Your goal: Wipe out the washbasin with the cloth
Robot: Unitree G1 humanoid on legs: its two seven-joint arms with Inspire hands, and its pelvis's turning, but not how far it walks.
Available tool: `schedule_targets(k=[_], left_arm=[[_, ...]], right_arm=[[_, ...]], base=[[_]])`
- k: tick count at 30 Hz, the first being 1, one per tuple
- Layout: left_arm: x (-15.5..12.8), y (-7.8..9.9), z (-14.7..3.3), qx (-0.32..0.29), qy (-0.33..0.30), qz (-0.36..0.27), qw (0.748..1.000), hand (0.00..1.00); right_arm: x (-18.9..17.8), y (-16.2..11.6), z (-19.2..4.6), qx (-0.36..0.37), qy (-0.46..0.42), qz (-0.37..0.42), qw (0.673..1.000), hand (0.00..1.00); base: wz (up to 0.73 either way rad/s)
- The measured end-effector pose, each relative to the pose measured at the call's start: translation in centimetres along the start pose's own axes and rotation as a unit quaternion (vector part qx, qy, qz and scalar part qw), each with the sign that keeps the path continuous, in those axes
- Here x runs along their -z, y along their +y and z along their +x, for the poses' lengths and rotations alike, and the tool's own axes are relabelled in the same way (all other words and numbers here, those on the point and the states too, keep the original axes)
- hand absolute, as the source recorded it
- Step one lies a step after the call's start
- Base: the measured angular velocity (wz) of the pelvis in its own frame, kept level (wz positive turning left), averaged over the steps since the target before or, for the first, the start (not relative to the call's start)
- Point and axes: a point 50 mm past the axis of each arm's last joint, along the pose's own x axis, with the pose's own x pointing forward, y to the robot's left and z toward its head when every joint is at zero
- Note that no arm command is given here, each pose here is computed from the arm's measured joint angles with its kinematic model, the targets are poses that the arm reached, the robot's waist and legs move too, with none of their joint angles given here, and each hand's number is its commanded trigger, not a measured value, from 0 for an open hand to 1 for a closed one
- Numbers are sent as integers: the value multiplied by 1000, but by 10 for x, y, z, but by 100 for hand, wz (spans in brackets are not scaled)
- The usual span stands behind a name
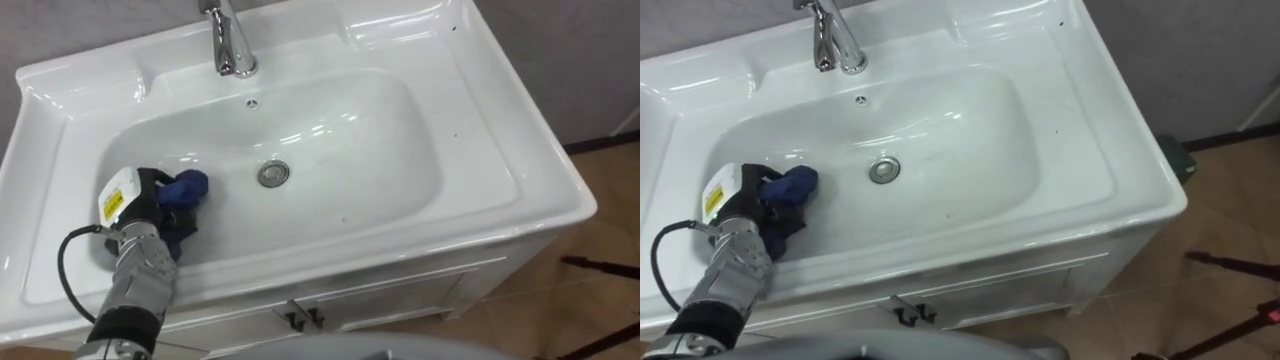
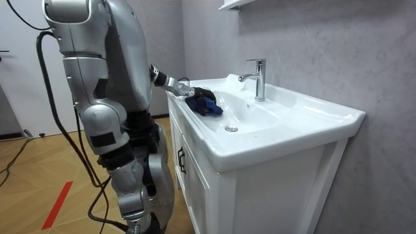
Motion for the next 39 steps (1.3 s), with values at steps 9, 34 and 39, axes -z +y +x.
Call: schedule_targets(k=[9,34,39], left_arm=[[-29,21,3,-38,-57,-25,997,100],[-85,76,-8,-184,-182,-125,958,100],[-90,85,-12,-205,-199,-127,950,100]], right_arm=[[-6,3,0,-32,-19,-4,999,0],[0,3,0,-45,-1,-7,999,0],[0,3,0,-45,-2,-11,999,0]], base=[[4],[0],[0]])
